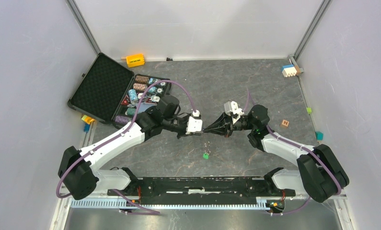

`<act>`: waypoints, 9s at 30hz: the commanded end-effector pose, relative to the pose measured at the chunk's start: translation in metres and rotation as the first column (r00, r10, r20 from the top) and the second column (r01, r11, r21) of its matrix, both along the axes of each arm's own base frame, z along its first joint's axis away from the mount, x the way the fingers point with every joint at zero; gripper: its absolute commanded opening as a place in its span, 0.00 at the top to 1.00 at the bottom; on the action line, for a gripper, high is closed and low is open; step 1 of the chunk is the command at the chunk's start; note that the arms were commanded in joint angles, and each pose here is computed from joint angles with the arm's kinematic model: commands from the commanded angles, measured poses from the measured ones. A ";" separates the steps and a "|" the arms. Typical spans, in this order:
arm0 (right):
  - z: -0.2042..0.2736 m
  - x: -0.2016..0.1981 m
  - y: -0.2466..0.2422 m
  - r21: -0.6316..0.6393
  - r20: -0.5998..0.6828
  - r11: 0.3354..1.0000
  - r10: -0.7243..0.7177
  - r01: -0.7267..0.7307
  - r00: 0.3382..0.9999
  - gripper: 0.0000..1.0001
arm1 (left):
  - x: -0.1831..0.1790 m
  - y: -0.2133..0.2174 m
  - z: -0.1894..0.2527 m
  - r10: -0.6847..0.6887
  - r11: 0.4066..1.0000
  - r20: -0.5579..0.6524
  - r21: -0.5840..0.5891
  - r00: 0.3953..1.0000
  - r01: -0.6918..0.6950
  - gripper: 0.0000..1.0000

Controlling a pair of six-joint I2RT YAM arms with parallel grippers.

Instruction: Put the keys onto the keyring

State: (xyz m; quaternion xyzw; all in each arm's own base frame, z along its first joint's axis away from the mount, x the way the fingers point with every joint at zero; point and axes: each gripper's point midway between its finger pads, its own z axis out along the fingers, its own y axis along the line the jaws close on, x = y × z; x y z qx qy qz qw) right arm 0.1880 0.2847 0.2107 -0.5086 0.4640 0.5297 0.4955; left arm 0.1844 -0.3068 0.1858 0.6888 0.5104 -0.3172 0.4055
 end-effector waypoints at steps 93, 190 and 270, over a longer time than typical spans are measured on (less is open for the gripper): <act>-0.013 0.020 -0.007 -0.020 0.072 0.993 -0.114 0.116 0.991 0.84 | 0.012 -0.017 0.041 0.169 0.975 -0.010 0.145 0.986 -0.166 0.98; 0.006 0.002 -0.003 0.046 0.052 0.998 -0.049 0.046 0.997 1.00 | 0.006 -0.016 0.040 0.244 0.948 -0.030 0.216 0.969 -0.232 0.65; -0.168 0.025 0.053 -0.671 -0.023 0.719 -0.266 0.182 0.964 0.54 | 0.060 0.129 0.010 0.653 0.748 -0.007 0.157 0.757 -0.645 0.39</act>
